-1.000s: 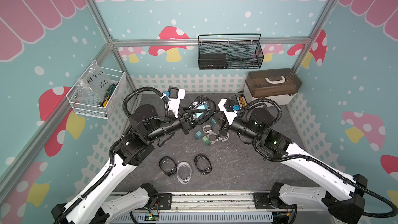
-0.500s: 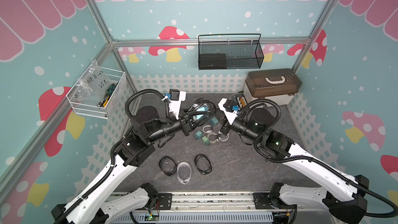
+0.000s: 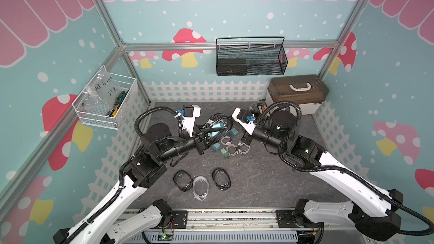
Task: Pack away charging kits
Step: Zip the zipper on the storage bag.
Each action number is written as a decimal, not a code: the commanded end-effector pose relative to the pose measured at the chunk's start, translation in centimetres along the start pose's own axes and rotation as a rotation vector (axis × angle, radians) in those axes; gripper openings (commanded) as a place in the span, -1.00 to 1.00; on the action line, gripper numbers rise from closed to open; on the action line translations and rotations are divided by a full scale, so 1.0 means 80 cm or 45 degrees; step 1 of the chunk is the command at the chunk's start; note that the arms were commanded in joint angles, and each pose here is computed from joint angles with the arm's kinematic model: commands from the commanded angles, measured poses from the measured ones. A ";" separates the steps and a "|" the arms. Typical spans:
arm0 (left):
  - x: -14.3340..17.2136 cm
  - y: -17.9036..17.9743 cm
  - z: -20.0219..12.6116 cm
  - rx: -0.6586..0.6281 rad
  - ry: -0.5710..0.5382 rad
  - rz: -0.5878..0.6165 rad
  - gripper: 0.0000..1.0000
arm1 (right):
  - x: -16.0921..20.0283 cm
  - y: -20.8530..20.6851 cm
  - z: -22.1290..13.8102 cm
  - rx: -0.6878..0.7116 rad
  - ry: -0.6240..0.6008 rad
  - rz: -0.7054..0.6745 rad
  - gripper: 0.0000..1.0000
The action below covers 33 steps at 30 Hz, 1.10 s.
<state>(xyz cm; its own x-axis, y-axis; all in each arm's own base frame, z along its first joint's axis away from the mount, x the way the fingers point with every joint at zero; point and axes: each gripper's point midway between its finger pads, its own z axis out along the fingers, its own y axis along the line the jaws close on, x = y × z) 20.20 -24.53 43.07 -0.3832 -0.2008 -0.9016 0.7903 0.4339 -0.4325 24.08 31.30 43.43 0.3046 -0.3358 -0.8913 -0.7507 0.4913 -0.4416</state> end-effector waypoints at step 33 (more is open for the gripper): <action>0.149 0.131 0.033 -0.480 0.533 -0.002 -1.00 | 0.025 -0.077 0.019 0.216 -0.182 -0.930 -1.00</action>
<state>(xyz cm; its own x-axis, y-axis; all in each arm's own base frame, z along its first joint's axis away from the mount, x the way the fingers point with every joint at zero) 25.60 -25.70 34.20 -0.4723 -0.0114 -0.8814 0.6614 0.6564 -0.3629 30.07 30.04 35.54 0.6994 -0.5623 -0.4411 -0.4341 0.1561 -0.8872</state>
